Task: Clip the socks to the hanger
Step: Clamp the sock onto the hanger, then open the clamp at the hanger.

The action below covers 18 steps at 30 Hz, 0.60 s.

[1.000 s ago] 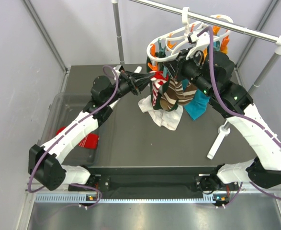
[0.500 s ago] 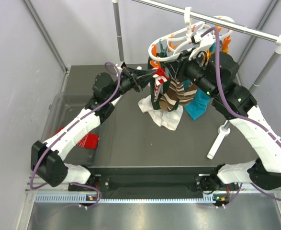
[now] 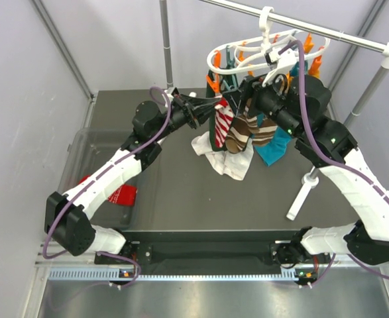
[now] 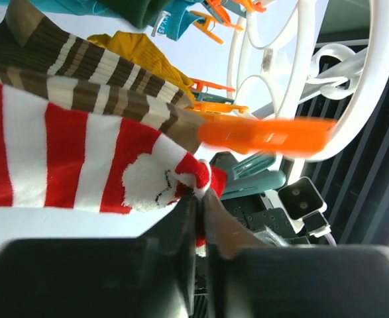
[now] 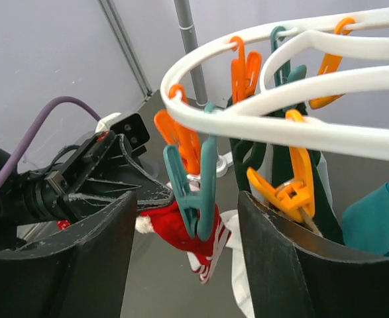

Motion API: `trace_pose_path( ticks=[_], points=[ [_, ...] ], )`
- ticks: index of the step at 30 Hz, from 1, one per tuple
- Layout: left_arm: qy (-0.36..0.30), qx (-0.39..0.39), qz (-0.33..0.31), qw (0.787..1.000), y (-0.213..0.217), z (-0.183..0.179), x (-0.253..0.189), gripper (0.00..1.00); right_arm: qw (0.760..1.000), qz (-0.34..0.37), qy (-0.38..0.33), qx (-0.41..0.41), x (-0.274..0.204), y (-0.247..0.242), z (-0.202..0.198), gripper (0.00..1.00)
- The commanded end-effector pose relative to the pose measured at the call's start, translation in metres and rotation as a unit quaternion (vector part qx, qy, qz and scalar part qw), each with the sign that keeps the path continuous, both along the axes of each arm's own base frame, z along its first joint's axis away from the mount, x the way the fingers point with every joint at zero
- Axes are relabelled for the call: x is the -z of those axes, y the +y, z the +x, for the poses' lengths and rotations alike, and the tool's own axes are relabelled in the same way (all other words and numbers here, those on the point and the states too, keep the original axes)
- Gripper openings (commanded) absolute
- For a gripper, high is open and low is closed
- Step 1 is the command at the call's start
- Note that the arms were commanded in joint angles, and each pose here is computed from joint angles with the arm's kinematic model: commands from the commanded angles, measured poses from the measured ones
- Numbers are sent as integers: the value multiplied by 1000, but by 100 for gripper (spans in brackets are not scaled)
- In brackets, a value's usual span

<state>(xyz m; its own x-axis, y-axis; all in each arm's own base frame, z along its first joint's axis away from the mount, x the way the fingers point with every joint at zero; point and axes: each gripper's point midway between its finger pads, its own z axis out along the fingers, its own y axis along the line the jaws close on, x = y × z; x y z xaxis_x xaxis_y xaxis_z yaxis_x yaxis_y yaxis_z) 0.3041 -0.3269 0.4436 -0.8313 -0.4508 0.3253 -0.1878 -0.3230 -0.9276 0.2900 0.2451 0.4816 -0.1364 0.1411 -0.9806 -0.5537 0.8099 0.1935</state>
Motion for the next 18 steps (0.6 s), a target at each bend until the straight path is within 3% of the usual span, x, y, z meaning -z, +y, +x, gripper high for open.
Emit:
trace_pose_path(
  ticks=[1,3,7,11,16,18],
  points=[
    [-34,2,-37,999,5,-10,-36,16,1000,16,-21,9,-17,-12,-8,63],
    [-34,1,-27,999,4,-10,-32,24,1000,19,-22,12,-18,-14,-9,66],
    [-38,-1,-3,999,2,-10,-19,54,999,20,-24,17,-19,-18,-11,68],
    [-36,-2,21,999,2,-13,-4,70,999,23,-27,22,-23,-26,-17,70],
    [-60,-25,104,992,9,-15,20,73,999,19,-27,25,-21,-34,-24,73],
    [-123,-43,165,978,15,-14,27,72,999,18,-28,25,-21,-39,-29,73]
  ],
)
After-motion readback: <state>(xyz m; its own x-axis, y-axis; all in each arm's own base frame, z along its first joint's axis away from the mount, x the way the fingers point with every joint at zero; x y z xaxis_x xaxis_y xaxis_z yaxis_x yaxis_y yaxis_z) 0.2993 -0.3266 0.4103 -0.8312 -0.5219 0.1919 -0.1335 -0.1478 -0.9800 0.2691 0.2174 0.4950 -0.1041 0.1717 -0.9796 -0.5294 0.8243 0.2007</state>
